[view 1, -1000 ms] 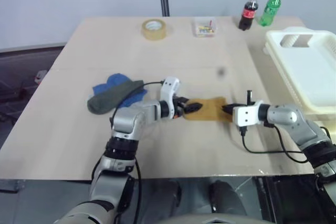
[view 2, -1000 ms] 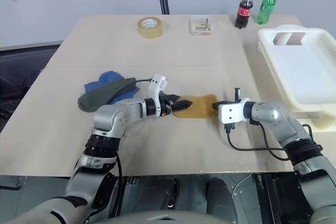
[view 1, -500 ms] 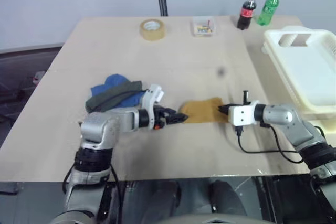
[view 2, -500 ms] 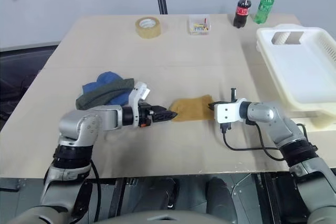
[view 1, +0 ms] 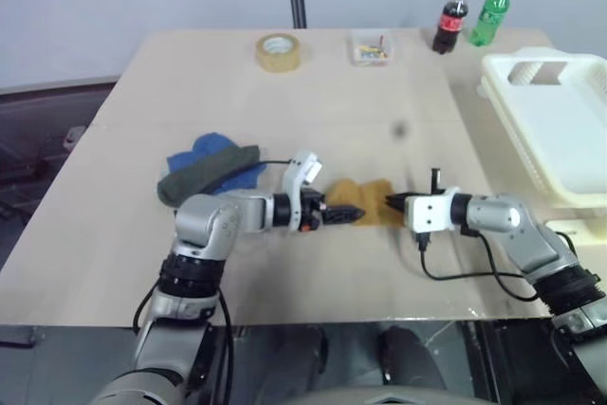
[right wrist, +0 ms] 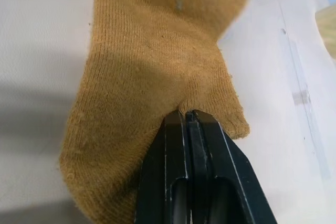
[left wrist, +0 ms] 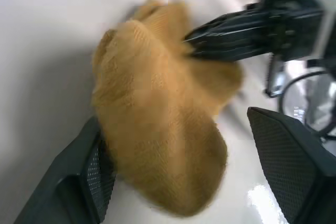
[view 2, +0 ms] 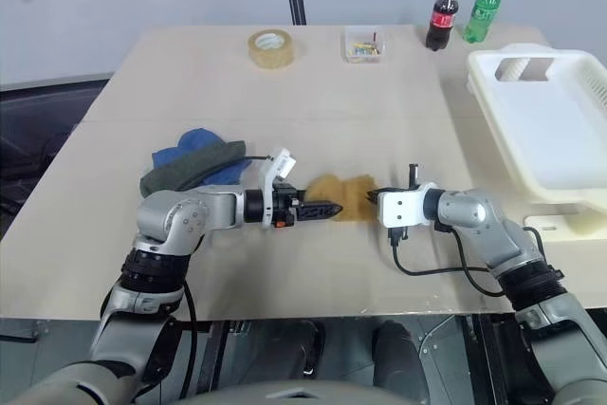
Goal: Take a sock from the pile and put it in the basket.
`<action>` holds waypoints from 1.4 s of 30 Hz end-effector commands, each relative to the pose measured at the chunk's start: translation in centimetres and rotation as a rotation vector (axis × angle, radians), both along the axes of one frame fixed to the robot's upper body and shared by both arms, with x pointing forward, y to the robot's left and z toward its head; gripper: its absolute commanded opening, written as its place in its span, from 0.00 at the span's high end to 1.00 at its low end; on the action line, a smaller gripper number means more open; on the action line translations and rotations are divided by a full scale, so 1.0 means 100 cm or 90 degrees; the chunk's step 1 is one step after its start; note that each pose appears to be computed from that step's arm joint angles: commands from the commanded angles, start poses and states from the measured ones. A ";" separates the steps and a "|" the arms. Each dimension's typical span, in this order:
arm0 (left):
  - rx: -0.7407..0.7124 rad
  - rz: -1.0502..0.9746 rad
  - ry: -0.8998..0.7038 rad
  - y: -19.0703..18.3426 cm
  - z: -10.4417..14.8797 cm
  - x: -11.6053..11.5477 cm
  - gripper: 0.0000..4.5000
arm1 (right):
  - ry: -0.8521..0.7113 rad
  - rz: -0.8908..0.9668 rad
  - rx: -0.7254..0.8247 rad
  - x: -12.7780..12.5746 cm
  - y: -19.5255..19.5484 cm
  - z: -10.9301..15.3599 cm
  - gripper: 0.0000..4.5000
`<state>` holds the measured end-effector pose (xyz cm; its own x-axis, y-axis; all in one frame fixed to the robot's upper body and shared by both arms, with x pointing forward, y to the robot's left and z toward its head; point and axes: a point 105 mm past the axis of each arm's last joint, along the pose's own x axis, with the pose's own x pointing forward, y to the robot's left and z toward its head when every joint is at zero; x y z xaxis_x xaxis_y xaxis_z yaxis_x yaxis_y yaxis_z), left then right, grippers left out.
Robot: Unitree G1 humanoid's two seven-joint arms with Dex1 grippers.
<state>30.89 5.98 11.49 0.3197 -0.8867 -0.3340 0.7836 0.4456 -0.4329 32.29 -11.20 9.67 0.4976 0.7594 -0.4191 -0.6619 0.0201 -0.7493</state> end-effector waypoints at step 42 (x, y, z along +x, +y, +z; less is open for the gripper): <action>0.050 -0.160 -0.401 -0.056 -0.005 0.013 0.12 | 0.317 -0.333 0.408 -0.023 0.002 0.051 0.03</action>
